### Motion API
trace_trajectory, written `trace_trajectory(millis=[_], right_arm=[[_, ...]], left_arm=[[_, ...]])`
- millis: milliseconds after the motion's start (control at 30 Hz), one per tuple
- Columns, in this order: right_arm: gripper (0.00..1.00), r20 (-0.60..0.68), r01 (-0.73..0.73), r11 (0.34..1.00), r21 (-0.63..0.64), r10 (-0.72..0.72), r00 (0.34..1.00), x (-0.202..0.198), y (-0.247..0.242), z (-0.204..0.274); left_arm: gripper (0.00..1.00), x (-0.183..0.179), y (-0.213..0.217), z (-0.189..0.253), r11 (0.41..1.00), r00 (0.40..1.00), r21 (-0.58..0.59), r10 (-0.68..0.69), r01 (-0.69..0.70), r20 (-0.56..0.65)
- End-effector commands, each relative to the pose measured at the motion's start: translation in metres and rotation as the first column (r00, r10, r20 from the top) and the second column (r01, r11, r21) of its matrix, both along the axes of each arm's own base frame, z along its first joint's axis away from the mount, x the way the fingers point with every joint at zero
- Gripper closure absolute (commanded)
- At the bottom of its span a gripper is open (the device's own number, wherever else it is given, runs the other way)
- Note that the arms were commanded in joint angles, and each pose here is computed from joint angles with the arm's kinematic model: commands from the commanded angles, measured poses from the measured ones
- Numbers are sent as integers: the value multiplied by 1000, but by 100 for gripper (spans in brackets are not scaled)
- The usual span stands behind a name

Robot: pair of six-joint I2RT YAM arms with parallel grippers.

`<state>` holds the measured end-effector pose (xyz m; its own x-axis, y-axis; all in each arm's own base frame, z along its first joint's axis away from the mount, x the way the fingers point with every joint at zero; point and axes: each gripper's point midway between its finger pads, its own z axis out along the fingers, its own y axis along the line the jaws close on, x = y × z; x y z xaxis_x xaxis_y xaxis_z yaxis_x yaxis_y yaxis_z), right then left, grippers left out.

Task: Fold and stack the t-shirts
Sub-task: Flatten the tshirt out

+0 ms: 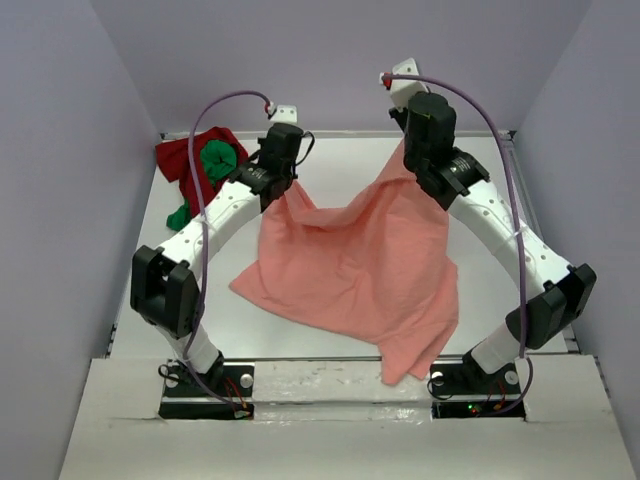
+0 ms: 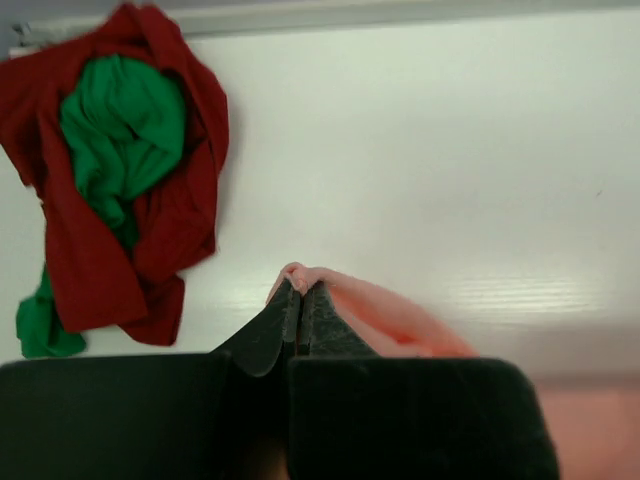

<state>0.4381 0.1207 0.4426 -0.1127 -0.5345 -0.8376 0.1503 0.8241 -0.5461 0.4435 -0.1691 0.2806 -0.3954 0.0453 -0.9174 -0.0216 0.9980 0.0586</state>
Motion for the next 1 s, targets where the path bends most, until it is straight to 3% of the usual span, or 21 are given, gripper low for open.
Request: trace_trajectory(millis=[0, 133, 433, 667, 800, 967], right_arm=[[100, -79, 29, 983, 181, -15, 997, 1, -18, -54], [100, -172, 57, 984, 170, -27, 985, 14, -18, -100], [100, -263, 98, 978, 184, -47, 964, 41, -42, -136], [100, -304, 113, 977, 183, -54, 951, 85, -64, -147], [100, -295, 61, 978, 201, 1, 956, 115, -62, -134], [100, -334, 0, 980, 199, 68, 940, 139, -45, -151]], left_arm=[[100, 16, 12, 34, 982, 988, -178, 88, -65, 123], [100, 31, 11, 23, 983, 991, -171, 88, -70, 101], [100, 53, 14, 9, 984, 993, -155, 95, -83, 72], [100, 66, 25, -2, 982, 991, -150, 125, -116, 50], [100, 72, 38, -10, 977, 986, -142, 165, -158, 37], [100, 80, 53, -14, 968, 978, -150, 206, -199, 29]])
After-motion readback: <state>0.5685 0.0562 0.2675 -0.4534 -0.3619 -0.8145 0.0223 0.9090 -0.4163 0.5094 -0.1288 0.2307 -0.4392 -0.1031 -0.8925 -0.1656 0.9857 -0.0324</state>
